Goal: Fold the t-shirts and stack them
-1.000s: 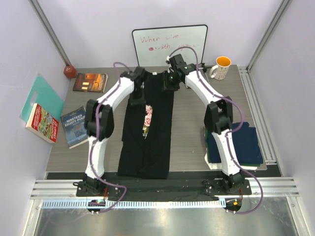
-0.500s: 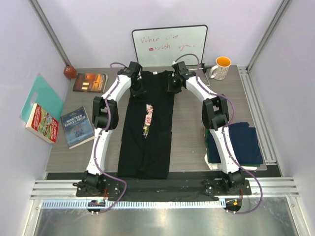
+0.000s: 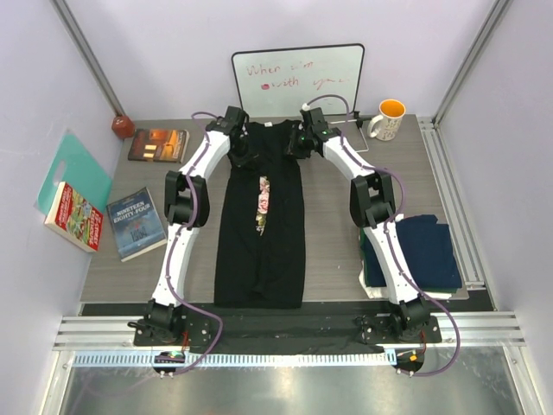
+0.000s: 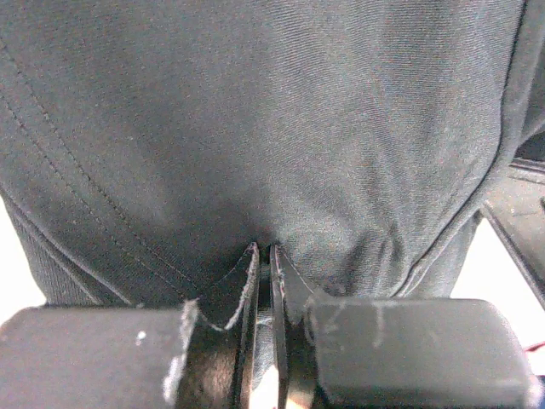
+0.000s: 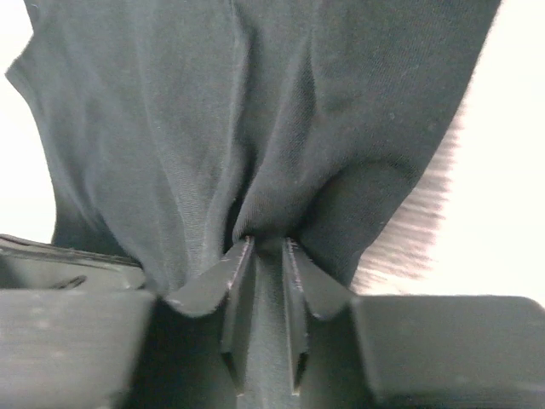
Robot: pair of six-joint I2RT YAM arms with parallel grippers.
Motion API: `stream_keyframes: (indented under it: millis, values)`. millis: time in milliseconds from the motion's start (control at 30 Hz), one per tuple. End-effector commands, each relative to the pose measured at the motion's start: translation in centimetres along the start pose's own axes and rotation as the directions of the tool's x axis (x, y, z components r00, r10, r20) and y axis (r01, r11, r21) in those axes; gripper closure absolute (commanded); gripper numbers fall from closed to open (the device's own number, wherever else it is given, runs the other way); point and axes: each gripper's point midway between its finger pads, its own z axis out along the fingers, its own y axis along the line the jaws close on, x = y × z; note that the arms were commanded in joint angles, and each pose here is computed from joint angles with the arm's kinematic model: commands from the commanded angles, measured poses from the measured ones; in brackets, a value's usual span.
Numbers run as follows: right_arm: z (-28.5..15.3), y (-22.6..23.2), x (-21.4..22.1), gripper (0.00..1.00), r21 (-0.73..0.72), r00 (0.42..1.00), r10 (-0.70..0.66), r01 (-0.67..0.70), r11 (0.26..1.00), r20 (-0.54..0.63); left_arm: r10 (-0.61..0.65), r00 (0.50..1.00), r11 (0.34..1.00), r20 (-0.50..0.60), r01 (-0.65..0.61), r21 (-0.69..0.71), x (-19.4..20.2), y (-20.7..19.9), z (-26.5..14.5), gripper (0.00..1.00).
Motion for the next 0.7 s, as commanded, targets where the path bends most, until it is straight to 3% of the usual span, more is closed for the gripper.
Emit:
stream_keyframes:
  millis: [0, 233, 500, 667]
  values:
    - [2.5, -3.6, 1.8, 0.70, 0.064, 0.997, 0.073, -0.072, 0.995, -0.022, -0.061, 0.998, 0.994, -0.036, 0.057, -0.096, 1.1, 4.0, 4.4, 0.87]
    - [1.2, -4.5, -0.5, 0.58, 0.031, 0.996, 0.085, -0.085, 0.996, 0.012, -0.084, 0.996, 0.986, 0.012, 0.085, -0.146, -0.8, 6.5, 4.7, 0.83]
    - [-1.8, -3.6, -5.2, 0.57, -0.077, 0.987, 0.111, -0.103, 0.992, 0.116, -0.123, 0.990, 0.985, 0.074, 0.131, -0.111, -2.8, 6.0, 4.2, 0.85]
    - [-4.4, -2.0, -7.3, 0.57, -0.136, 0.983, 0.114, -0.094, 0.986, 0.141, -0.106, 0.988, 0.992, 0.109, 0.113, -0.058, -3.4, 4.5, 1.5, 0.85]
